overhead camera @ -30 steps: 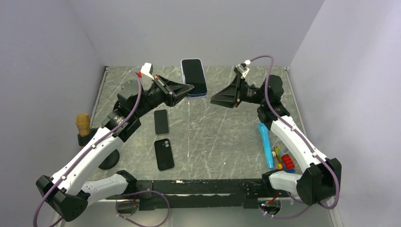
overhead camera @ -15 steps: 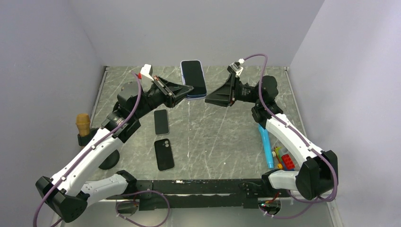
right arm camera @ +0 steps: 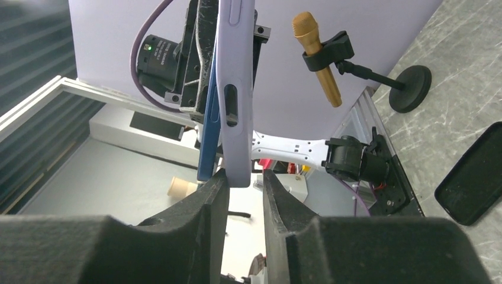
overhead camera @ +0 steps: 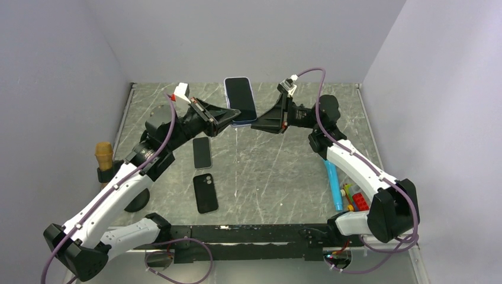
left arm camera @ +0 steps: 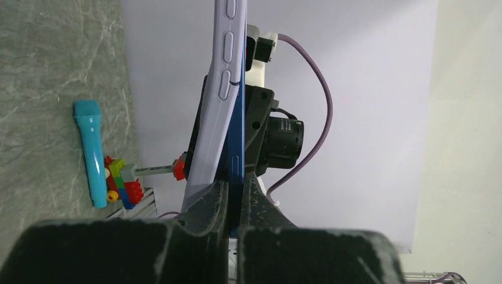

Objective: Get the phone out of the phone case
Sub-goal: Remove the phone case from the phone.

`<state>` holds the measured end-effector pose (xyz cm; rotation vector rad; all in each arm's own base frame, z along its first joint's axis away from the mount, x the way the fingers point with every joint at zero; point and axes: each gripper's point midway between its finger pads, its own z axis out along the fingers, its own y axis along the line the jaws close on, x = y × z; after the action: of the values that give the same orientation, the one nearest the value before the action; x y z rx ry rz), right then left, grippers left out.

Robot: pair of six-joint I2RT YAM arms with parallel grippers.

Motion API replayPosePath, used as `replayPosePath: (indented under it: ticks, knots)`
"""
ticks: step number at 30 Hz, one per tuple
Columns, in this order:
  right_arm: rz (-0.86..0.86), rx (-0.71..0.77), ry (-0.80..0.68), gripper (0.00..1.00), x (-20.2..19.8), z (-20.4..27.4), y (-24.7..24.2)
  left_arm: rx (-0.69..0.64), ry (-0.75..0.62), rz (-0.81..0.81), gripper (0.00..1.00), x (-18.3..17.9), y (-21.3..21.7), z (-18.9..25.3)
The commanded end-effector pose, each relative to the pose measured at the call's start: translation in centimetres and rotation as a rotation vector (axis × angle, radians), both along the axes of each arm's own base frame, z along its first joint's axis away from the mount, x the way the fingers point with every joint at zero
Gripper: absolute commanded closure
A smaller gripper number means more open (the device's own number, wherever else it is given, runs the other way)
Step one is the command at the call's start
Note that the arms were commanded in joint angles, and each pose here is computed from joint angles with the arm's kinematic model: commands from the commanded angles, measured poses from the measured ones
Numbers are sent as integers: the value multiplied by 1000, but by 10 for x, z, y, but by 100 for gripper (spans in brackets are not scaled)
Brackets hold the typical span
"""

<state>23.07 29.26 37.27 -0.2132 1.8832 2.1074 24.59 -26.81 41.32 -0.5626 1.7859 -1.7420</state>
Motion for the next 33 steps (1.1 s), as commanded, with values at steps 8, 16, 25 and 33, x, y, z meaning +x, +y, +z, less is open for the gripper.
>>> replayPosePath:
  ticks: [8,16,25,33]
  knots:
    - [-38,83,-73,71,18,27,14,-159,-115,-55,100,-25,7,56]
    - [-101,79,-158,100,38,24,28,-178,-76,-132,100,-36,1,45]
    - [-484,-499,-359,100,116,-96,3,-142,-45,-166,100,-50,2,39]
    - [-558,-720,-123,100,127,-154,-28,147,-32,-132,100,-48,7,-21]
